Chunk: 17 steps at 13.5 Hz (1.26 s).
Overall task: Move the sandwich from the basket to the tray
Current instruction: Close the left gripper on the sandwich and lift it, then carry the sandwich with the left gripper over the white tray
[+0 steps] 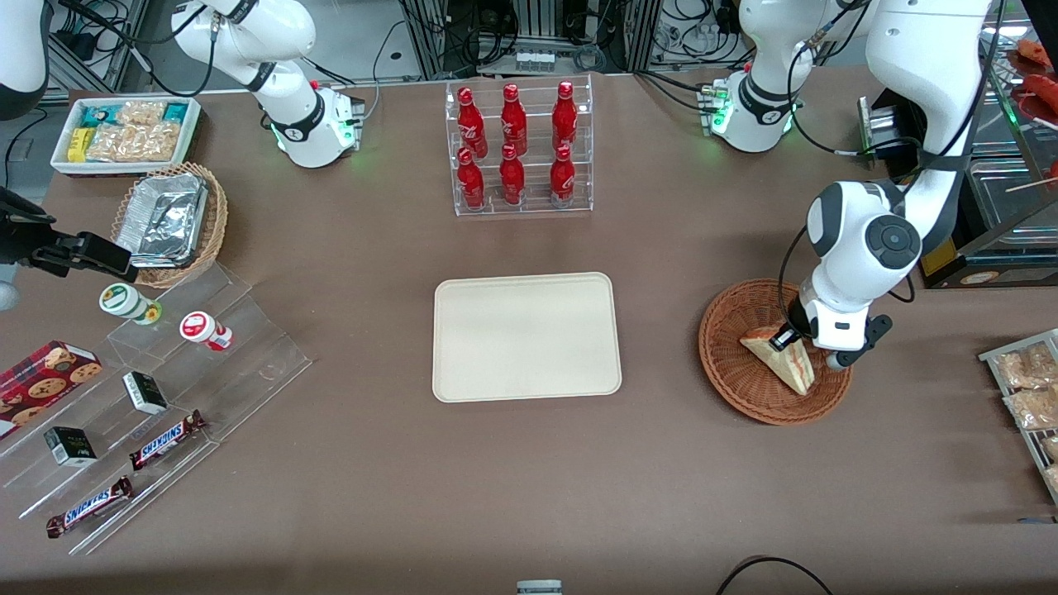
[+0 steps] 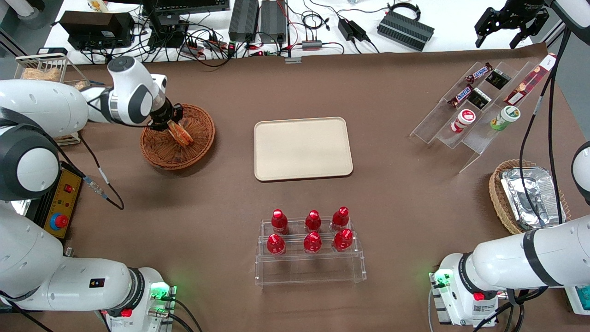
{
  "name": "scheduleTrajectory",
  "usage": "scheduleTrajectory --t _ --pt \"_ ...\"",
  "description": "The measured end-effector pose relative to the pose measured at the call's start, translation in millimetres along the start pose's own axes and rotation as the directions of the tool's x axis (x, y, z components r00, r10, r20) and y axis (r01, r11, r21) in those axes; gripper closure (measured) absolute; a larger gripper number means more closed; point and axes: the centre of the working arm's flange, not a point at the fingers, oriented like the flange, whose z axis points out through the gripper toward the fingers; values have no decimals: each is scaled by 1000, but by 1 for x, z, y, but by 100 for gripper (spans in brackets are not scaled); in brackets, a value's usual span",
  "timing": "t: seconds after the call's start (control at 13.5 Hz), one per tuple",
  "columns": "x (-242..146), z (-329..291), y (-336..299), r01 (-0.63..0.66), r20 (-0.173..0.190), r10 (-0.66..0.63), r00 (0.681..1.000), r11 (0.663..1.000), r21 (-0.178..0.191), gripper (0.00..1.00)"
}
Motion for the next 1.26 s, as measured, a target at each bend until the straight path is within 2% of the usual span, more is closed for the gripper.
scheduleTrajectory --t 0.15,0.3,0.59,1.04,1.26 --pt "-3 -37 31 -50 26 49 998 998 24 81" --pt "-14 -76 63 -101 37 100 994 994 32 84" --pt "-62 -127 131 -229 15 229 973 973 0 84" --pt "-187 -117 237 -447 11 448 894 894 -35 84" --pt "-234 -81 274 -517 38 518 855 856 -27 84"
